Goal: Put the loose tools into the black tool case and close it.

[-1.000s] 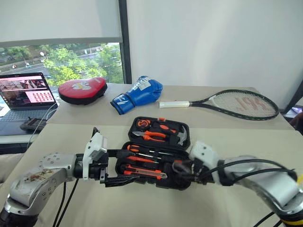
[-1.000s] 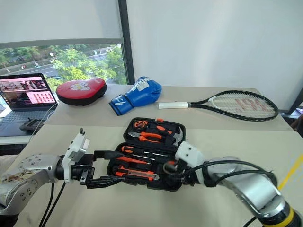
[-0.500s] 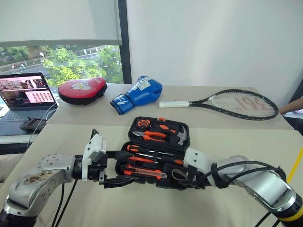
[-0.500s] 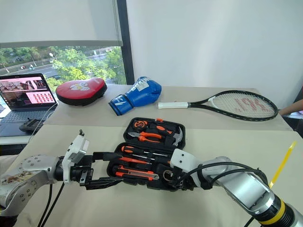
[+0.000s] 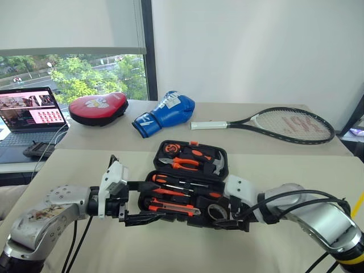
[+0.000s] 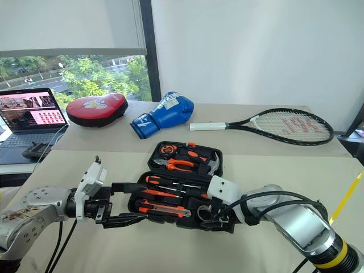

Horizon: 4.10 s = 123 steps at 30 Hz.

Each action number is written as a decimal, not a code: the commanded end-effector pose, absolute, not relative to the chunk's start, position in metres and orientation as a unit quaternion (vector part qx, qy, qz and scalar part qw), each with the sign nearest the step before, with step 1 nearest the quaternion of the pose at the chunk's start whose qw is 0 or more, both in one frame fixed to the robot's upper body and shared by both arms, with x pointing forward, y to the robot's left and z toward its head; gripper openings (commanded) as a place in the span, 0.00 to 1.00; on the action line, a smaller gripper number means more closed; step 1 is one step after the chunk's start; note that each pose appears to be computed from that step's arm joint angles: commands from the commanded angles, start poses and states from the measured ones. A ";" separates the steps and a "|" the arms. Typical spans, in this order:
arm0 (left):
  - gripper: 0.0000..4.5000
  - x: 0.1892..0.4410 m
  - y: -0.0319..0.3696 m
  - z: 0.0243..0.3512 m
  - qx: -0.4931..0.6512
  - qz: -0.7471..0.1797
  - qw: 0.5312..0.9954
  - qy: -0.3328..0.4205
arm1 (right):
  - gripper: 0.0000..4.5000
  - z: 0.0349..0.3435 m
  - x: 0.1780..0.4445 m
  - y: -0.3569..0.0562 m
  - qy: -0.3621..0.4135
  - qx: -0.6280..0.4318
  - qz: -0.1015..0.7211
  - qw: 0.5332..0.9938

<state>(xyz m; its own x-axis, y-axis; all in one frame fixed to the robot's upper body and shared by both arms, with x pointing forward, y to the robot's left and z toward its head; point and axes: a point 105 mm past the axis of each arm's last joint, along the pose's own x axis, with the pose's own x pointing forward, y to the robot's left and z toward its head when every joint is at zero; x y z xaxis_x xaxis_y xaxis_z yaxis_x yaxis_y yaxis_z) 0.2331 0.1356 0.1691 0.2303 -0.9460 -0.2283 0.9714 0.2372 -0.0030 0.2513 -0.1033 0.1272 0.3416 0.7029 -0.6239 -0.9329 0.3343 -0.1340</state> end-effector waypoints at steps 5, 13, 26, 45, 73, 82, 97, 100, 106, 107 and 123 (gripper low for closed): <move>1.00 0.236 0.140 0.175 0.075 -0.604 0.790 0.074 | 0.39 0.137 0.260 -0.083 0.155 -0.162 0.535 0.815; 1.00 0.236 0.142 0.175 0.070 -0.592 0.799 0.074 | 0.01 0.100 0.250 -0.091 0.151 -0.112 0.528 0.828; 1.00 0.255 0.140 0.183 0.037 -0.567 0.820 0.063 | 0.01 0.119 0.246 -0.091 0.066 -0.014 0.507 0.859; 1.00 0.272 0.133 0.188 -0.011 -0.551 0.833 0.056 | 0.01 0.092 0.251 -0.115 0.144 -0.046 0.392 0.907; 1.00 0.319 0.141 0.190 -0.055 -0.420 0.905 0.046 | 0.55 0.163 0.264 -0.114 0.077 -0.071 0.411 0.905; 1.00 0.400 0.154 0.169 -0.052 -0.229 0.948 0.213 | 0.99 0.166 0.343 -0.156 0.196 -0.075 0.272 0.939; 0.67 0.432 0.141 0.140 -0.065 -0.255 0.910 0.321 | 0.51 0.134 0.395 -0.180 0.310 0.010 0.217 0.926; 0.41 0.430 0.138 0.138 -0.081 -0.263 0.903 0.331 | 0.29 0.138 0.398 -0.177 0.294 0.016 0.228 0.928; 0.01 0.435 0.123 0.163 -0.135 -0.309 0.904 0.263 | 0.00 0.167 0.409 -0.169 0.202 0.006 0.261 0.944; 0.01 0.436 0.116 0.174 -0.150 -0.326 0.901 0.243 | 0.00 0.173 0.414 -0.169 0.184 0.000 0.262 0.947; 0.01 0.367 0.087 0.207 0.173 -0.469 0.860 -0.097 | 0.00 0.193 0.372 -0.156 -0.069 -0.301 0.306 0.901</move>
